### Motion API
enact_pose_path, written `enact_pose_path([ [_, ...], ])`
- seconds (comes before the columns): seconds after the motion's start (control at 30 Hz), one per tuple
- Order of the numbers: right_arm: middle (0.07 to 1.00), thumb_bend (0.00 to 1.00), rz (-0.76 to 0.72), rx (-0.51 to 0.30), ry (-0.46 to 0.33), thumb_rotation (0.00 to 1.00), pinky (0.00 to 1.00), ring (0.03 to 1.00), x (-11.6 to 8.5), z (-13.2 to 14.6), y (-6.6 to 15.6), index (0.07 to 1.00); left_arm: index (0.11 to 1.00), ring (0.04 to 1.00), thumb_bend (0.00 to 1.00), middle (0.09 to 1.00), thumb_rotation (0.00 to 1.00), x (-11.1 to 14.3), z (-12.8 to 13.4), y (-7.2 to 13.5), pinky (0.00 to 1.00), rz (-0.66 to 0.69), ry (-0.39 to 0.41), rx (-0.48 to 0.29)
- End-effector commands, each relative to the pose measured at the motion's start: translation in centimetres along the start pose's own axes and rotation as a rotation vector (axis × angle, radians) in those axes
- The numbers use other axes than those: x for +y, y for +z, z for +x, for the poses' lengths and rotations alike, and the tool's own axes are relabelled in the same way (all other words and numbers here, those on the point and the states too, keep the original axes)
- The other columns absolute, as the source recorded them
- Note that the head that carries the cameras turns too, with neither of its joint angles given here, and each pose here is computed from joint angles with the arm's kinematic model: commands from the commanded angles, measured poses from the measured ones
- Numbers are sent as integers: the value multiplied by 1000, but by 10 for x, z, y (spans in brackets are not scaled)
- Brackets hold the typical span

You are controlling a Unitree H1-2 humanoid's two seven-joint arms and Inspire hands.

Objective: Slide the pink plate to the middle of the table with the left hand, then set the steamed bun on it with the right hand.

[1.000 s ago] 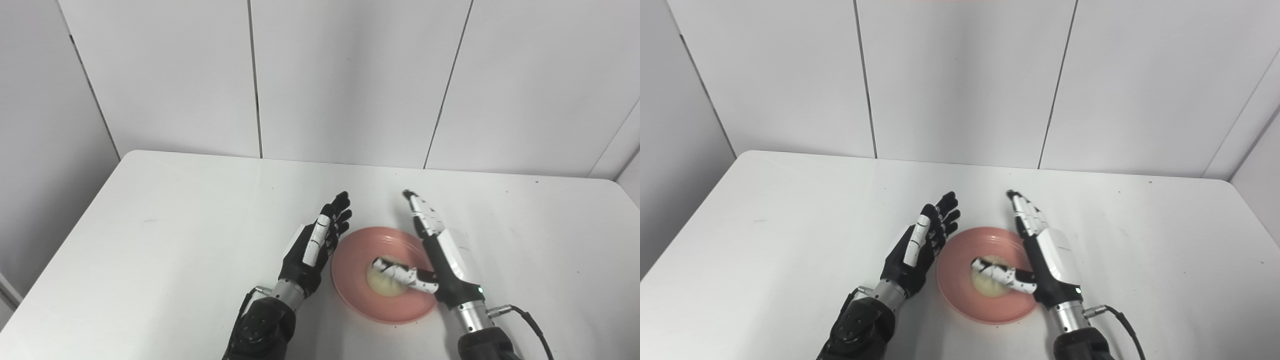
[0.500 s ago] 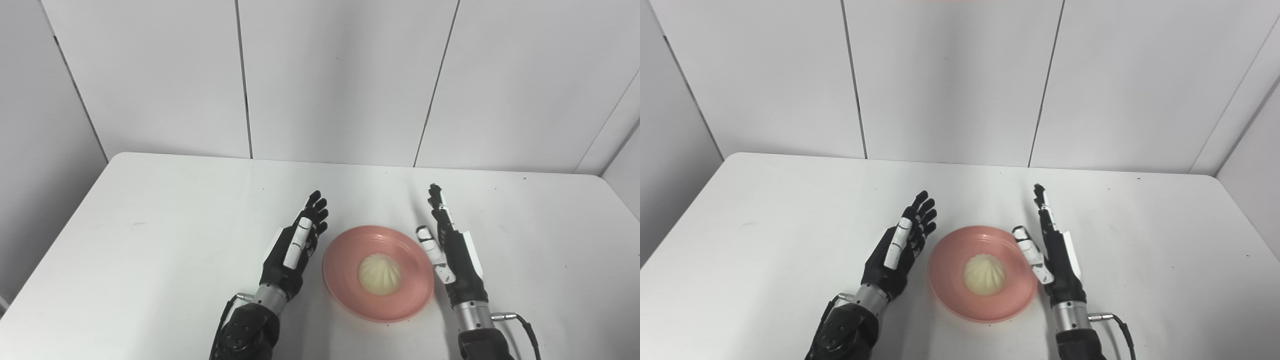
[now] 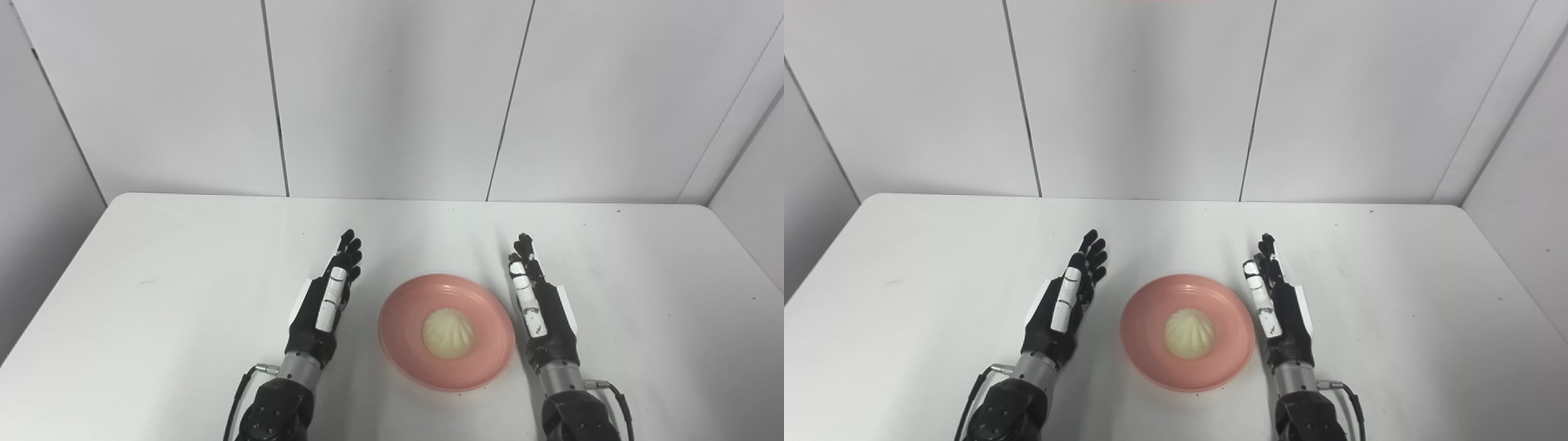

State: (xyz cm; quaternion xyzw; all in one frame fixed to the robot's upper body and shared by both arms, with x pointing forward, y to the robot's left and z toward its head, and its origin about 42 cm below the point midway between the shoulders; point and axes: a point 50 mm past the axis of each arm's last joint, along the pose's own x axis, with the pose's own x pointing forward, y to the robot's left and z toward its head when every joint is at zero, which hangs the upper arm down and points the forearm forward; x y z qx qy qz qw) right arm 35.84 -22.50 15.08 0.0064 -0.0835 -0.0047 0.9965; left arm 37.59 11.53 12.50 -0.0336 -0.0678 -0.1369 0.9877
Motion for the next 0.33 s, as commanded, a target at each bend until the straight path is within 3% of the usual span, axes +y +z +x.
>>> enact_pose_path([
  [0.0, 997, 619, 30, -40, 11, 884, 1000, 994, 2, 6, 17, 999, 1000, 1000, 678, 1000, 1000, 11, -15, -16, 1000, 35, 34, 52],
  [0.3, 980, 662, 64, -2, 26, 881, 1000, 981, -6, 1, 11, 987, 1000, 1000, 667, 1000, 1000, 5, -14, -15, 1000, 25, 60, 84],
])
